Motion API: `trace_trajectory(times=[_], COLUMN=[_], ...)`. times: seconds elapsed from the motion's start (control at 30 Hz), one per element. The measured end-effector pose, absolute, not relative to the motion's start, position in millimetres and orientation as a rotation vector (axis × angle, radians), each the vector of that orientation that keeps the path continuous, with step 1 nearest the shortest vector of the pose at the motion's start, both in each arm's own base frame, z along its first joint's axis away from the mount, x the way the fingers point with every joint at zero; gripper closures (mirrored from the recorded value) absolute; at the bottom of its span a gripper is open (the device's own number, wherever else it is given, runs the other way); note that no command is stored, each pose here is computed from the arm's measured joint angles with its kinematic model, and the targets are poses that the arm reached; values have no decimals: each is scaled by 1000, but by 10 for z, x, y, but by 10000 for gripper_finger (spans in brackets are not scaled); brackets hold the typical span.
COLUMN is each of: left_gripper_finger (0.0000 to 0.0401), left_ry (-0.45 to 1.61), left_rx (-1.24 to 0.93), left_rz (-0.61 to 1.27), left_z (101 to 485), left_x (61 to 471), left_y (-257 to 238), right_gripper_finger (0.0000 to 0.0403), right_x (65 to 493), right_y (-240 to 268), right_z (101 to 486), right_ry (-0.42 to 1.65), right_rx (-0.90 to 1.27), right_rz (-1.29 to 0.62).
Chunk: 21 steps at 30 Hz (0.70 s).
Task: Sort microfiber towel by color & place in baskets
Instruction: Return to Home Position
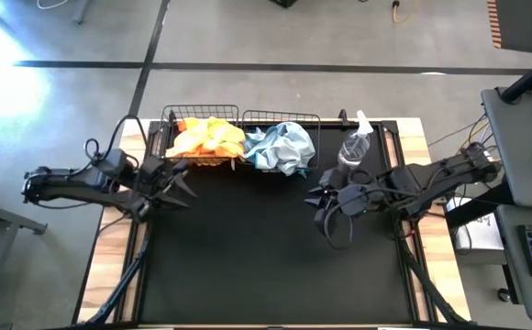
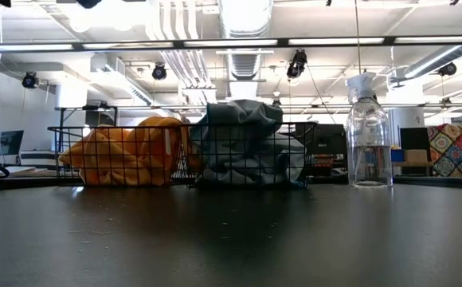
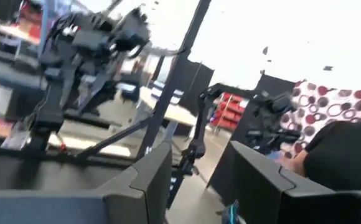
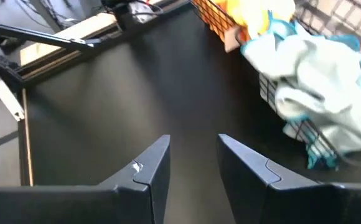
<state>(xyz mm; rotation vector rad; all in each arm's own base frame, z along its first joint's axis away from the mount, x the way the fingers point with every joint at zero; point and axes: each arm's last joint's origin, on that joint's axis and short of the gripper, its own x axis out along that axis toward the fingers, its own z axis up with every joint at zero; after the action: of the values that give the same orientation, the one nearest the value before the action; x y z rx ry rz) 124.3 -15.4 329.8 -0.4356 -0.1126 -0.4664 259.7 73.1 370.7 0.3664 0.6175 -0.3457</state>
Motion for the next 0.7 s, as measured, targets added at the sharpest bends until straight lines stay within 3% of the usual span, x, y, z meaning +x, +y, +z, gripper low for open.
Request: trace_trajectory(times=[0.7], left_gripper_finger=[260], left_ry=[-223], left_rx=[-428], left_rz=[-502], left_z=[3074], left_x=[1200], left_y=[-164], right_gripper_finger=[280], right_x=[2144], right_y=[609], right_z=[3196], right_ry=[192], right_rx=[475], right_rz=[-96])
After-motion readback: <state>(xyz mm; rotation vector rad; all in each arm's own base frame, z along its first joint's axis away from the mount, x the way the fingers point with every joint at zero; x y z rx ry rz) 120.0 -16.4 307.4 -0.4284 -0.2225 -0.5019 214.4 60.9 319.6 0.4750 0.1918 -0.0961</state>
